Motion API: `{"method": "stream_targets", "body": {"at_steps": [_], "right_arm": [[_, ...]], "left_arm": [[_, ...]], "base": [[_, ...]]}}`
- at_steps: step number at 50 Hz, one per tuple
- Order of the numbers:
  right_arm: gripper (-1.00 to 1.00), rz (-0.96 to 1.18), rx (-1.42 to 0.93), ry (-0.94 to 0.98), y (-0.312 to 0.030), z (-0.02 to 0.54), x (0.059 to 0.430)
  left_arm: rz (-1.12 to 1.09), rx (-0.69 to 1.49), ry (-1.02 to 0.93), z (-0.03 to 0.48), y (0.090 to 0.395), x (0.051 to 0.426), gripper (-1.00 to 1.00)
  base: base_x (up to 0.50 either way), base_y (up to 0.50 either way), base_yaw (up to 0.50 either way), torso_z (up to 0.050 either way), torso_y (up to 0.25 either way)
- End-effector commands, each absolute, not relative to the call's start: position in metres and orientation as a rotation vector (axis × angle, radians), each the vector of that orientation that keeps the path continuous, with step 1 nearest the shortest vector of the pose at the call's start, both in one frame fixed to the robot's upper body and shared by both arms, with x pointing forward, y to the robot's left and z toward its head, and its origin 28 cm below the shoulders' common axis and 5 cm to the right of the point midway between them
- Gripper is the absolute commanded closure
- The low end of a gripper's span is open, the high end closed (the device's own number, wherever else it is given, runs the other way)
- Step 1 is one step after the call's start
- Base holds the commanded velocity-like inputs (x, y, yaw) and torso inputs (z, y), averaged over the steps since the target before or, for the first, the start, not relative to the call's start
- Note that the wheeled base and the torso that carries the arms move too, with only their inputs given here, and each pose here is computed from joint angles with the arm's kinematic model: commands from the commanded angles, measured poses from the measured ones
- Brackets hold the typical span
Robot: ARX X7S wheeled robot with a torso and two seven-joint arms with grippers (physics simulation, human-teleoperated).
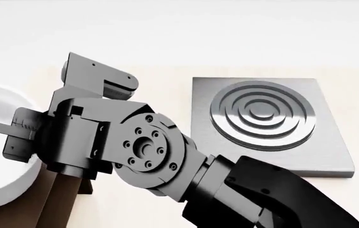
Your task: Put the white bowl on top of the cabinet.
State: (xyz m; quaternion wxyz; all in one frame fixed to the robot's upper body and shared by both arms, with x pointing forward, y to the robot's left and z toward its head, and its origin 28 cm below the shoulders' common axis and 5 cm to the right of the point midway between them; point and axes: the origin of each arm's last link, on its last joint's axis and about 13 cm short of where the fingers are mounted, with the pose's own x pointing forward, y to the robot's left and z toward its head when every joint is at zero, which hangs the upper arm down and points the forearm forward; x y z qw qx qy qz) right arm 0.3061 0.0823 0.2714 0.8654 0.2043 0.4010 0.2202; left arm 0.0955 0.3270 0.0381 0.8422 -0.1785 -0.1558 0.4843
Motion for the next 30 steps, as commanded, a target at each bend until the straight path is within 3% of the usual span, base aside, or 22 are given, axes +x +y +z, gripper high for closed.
{"method": "stream_targets", "body": {"at_steps": [1,30], "right_arm": [[-1.0,0.489,0.439,0.843,0.0845,0.2704,0.3055],[-1.0,0.44,0.414,0.791,0.0796,0.2752,0.3037]], "left_arm": [[1.022,-0.376,-0.33,0.0384,0.3269,0.0953,-1.0],[1.021,-0.379,-0.329,0.0386,0.327,0.0959,-1.0]], "base": [[0.0,0.0,0.0,0.0,0.0],[0.0,0.0,0.0,0.0,0.0]]}}
